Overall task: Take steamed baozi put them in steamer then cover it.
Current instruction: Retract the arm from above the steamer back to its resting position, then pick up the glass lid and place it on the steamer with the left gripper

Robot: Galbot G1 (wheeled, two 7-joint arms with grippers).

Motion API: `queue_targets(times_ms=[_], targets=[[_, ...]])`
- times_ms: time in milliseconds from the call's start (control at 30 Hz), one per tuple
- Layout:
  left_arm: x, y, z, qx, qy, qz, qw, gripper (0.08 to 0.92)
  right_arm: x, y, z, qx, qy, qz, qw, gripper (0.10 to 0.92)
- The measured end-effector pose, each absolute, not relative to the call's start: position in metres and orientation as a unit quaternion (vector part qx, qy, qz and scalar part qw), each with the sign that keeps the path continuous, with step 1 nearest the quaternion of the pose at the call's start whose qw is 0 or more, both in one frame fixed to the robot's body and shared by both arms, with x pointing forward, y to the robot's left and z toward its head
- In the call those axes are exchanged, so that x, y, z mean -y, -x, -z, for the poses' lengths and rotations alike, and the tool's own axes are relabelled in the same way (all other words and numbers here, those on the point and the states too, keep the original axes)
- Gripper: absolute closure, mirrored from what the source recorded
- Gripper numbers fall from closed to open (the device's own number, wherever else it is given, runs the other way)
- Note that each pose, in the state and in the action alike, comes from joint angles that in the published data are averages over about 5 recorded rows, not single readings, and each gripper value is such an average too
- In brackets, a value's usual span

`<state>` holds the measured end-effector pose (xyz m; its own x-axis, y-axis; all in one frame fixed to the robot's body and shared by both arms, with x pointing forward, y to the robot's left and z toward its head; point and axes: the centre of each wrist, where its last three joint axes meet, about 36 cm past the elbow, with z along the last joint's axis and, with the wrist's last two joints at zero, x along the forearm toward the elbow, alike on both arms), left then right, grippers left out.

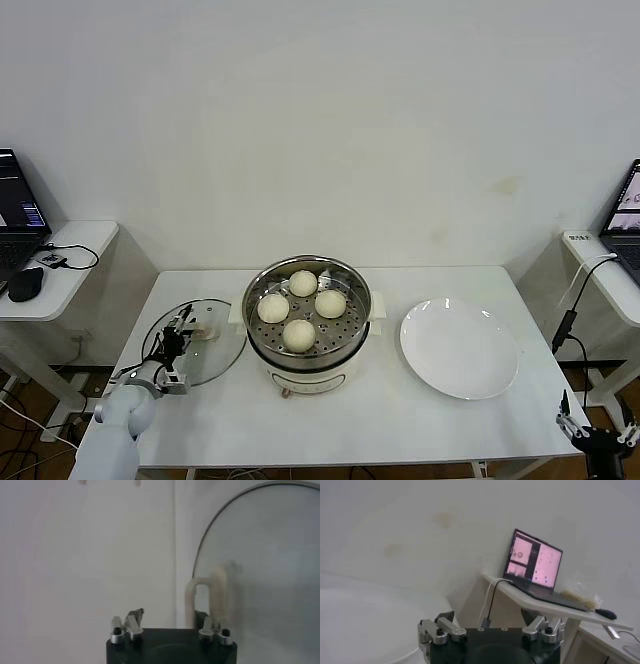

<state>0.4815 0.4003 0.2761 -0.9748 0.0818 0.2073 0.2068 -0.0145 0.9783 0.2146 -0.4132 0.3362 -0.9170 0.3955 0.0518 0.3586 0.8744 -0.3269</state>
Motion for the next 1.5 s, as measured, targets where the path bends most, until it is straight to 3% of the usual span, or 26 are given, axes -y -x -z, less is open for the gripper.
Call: queue_targets(times_ms=[333,433,833,1200,1500], targets=[[-0.397,-0.476,-0.270,0.704,0.093,0.703,0.044,0.818,0.410,-0.217,-0.335,0.968,0.192,-0.152,0.057,0.200],[-0.396,-0.471,-0.271,0.702,0.084,0.706,0.037,0.865,0.409,-0.218,-0.335,0.968,0.190,-0.151,0.057,0.200],[-0.403,-0.441,-0.312,0.687,0.028,0.726,0.016,0.868,0.403,-0.219,-0.337,0.971,0.176,-0.153,0.055,0.199],[-0.412,-0.414,-0.395,0.666,-0.029,0.745,0.005,0.867,0.396,-0.223,-0.335,0.974,0.161,-0.155,0.049,0.199],[-0.379,-0.403,-0.455,0.681,-0.033,0.731,-0.032,0.868,0.382,-0.225,-0.328,0.975,0.146,-0.162,0.045,0.199]])
